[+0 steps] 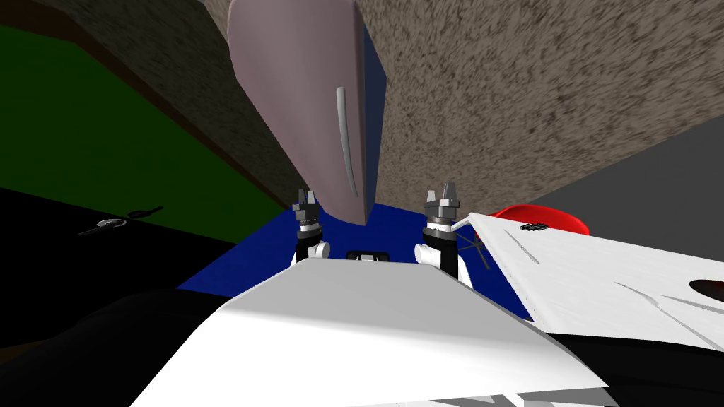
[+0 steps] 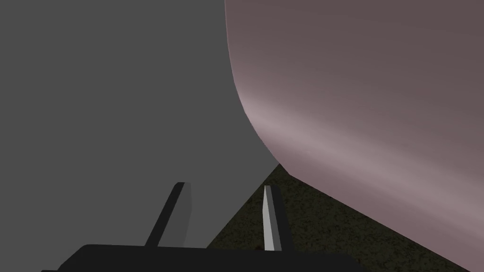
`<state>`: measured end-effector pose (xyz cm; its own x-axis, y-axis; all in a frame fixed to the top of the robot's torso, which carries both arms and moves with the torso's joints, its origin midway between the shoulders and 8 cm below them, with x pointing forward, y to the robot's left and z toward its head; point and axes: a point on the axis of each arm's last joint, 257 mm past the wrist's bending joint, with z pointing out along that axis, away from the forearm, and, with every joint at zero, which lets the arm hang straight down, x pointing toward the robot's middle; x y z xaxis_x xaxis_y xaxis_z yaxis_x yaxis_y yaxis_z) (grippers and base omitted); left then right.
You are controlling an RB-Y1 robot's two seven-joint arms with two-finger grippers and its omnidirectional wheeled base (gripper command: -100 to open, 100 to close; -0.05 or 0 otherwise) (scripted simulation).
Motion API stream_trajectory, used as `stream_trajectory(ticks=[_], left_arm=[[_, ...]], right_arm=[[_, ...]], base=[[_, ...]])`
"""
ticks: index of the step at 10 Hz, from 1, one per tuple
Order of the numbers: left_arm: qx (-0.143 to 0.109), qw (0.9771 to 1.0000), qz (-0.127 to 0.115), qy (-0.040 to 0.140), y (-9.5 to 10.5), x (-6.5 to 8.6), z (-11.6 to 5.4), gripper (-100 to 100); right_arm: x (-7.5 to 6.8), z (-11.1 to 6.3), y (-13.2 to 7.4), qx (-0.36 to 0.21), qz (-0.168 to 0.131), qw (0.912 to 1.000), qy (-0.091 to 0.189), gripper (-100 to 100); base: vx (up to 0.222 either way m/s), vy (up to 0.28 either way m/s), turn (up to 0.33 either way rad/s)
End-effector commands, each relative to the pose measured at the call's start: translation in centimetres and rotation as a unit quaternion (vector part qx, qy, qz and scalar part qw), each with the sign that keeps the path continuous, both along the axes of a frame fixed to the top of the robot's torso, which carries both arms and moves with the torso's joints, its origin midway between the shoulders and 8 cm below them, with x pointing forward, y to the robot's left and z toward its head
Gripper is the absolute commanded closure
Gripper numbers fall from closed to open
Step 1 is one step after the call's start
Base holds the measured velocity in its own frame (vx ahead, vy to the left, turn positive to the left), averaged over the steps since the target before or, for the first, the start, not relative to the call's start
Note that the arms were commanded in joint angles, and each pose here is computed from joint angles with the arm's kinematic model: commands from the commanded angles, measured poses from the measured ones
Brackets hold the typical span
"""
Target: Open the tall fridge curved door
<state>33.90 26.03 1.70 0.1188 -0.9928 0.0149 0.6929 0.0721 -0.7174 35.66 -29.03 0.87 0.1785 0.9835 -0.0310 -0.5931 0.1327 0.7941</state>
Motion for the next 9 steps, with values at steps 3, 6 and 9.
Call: stream_trajectory(ticks=[3,6,9], left_arm=[[0.019,0.9998,-0.008,0.006,-0.4,0.2,-0.4,-100],[0.058,0.9979,-0.02,0.02,-0.9,1.1,-1.9,-100],[0.09,0.9951,-0.023,0.034,-0.9,2.2,-3.9,-100]], right_arm=[[0.0,0.0,0.0,0.0,0.0,1.0,0.0,0],[0.0,0.0,0.0,0.0,0.0,1.0,0.0,0],[0.0,0.0,0.0,0.0,0.0,1.0,0.0,0]], base=[[0.007,-0.003,0.008],[0.047,-0.039,0.051],[0.068,-0.069,0.074]])
